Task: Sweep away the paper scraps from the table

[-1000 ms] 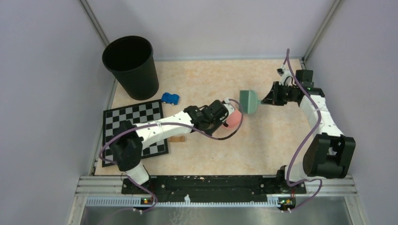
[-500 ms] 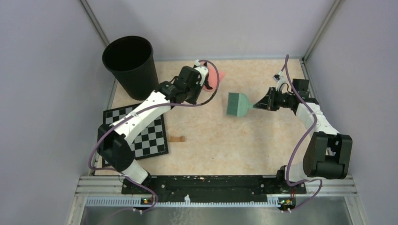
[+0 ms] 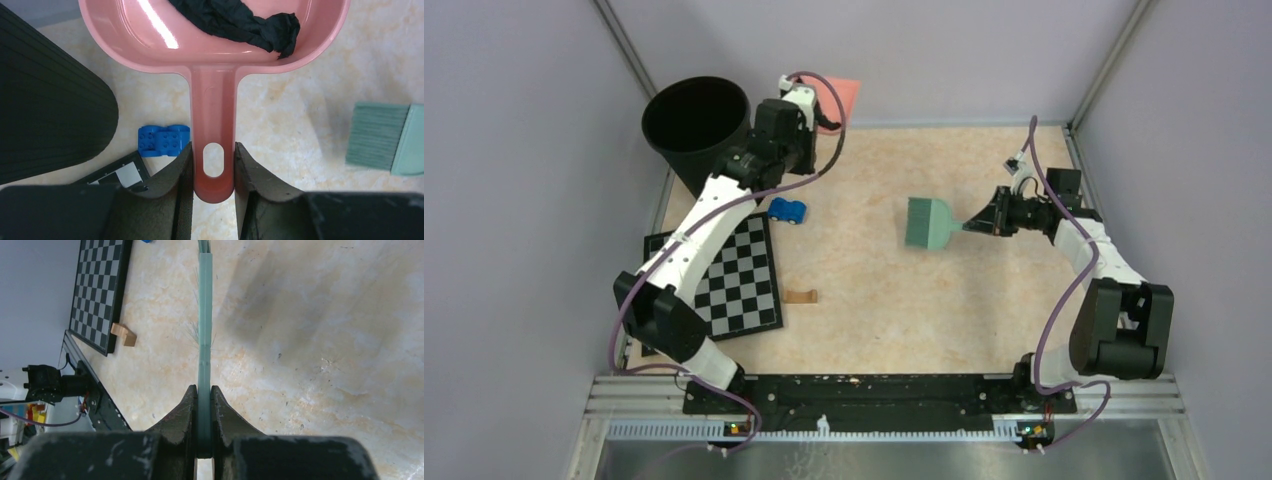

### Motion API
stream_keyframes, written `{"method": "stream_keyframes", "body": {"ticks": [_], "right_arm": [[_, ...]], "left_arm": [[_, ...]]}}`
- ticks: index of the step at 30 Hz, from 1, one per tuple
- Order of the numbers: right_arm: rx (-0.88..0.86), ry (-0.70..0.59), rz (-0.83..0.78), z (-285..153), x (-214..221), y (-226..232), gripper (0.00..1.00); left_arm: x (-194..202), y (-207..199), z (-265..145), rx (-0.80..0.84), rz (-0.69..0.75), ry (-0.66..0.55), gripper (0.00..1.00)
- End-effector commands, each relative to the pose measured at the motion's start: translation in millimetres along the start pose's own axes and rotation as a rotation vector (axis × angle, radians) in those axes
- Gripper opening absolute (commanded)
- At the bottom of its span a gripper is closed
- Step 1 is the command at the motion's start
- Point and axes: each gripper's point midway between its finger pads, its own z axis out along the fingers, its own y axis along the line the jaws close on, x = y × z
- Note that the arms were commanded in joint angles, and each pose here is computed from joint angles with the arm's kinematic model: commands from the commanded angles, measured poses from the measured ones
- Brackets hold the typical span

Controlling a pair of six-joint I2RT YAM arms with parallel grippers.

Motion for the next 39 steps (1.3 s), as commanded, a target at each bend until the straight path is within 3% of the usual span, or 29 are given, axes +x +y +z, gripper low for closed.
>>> {"method": "stream_keyframes", "body": {"ticks": [1, 12, 22, 29, 31, 34, 39], "right_arm": [[-0.035, -0.011, -0.06, 0, -7, 7, 0.0], [-0.036, 0.001, -0.061, -1, -5, 7, 0.0], [-0.035, 0.009, -0.078, 0, -4, 5, 0.0], [-0.032, 0.021, -0.076, 0, -1, 2, 0.0], [-0.033, 0.025, -0.076, 0, -1, 2, 0.0], [-0.034, 0.026, -0.076, 1, -1, 2, 0.0], [-0.034, 0.03, -0.071, 1, 0, 1, 0.0]], "left_arm": [[-74, 16, -34, 0.026, -0.135, -0.226, 0.0], [-111, 85, -59, 0.132, -0.491, -0.429, 0.0], [-120, 128, -95, 0.356, -0.809, -0.622, 0.0], [-116, 132, -106, 0.719, -1.125, -0.725, 0.0], [-121, 124, -126, 0.895, -1.117, -0.81, 0.0], [-118, 121, -135, 1.032, -1.167, -0.811, 0.0], [-114, 122, -139, 1.012, -1.165, -0.853, 0.0]]}}
